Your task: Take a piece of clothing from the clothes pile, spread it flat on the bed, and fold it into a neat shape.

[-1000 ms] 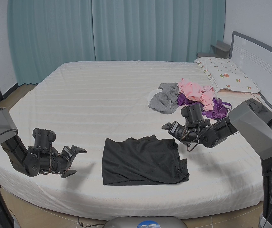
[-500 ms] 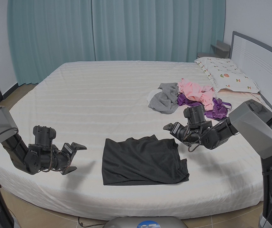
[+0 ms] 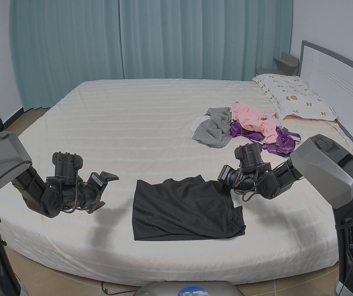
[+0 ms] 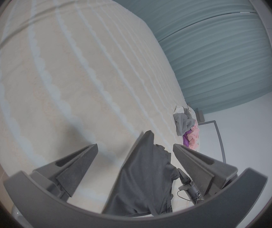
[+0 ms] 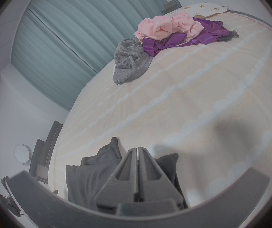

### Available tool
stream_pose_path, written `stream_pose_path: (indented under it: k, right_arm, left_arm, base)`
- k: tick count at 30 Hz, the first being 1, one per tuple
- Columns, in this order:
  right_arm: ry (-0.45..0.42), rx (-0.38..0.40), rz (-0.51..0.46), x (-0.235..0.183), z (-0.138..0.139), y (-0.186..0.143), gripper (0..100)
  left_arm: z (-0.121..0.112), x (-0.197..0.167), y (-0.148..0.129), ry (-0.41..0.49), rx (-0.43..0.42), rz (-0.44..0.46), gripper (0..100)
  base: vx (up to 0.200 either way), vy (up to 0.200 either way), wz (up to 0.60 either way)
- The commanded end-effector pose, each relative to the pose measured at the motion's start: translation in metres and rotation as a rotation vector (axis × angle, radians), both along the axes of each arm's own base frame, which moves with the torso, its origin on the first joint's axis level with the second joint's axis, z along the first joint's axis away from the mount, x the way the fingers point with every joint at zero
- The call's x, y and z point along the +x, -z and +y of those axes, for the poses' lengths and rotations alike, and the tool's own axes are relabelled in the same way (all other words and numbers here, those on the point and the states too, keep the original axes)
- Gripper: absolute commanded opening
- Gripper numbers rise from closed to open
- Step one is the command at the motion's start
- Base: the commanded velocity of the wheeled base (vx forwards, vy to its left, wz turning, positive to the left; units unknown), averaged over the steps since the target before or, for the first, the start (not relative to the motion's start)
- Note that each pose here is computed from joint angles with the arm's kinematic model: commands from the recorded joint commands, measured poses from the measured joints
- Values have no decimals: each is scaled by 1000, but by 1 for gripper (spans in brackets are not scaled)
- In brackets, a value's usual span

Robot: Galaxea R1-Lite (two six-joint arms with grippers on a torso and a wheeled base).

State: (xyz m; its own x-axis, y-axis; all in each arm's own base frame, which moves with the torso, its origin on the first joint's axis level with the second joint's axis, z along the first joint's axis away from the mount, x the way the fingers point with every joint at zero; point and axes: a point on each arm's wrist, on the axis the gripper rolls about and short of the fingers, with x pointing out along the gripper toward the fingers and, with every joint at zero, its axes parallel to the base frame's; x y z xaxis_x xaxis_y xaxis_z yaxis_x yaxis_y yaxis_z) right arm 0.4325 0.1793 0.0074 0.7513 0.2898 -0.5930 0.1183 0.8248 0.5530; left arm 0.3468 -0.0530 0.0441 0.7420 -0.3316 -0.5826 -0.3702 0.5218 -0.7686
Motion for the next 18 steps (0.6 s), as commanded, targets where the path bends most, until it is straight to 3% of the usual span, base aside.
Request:
stream_pose_path:
  k: [1, 9, 18]
  right_arm:
    - [14, 5, -11, 4, -4, -2, 0]
    - [72, 32, -81, 17, -23, -14, 0]
    - [93, 35, -94, 23, -31, -10, 0]
  left_arm:
    - [-15, 14, 1, 8, 18, -28, 100]
    - [-38, 40, 1, 52, 23, -41, 100]
    - [-64, 80, 25, 39, 78, -8, 100]
  base:
    - [0, 0, 0]
    - [0, 0, 0]
    - [0, 0, 0]
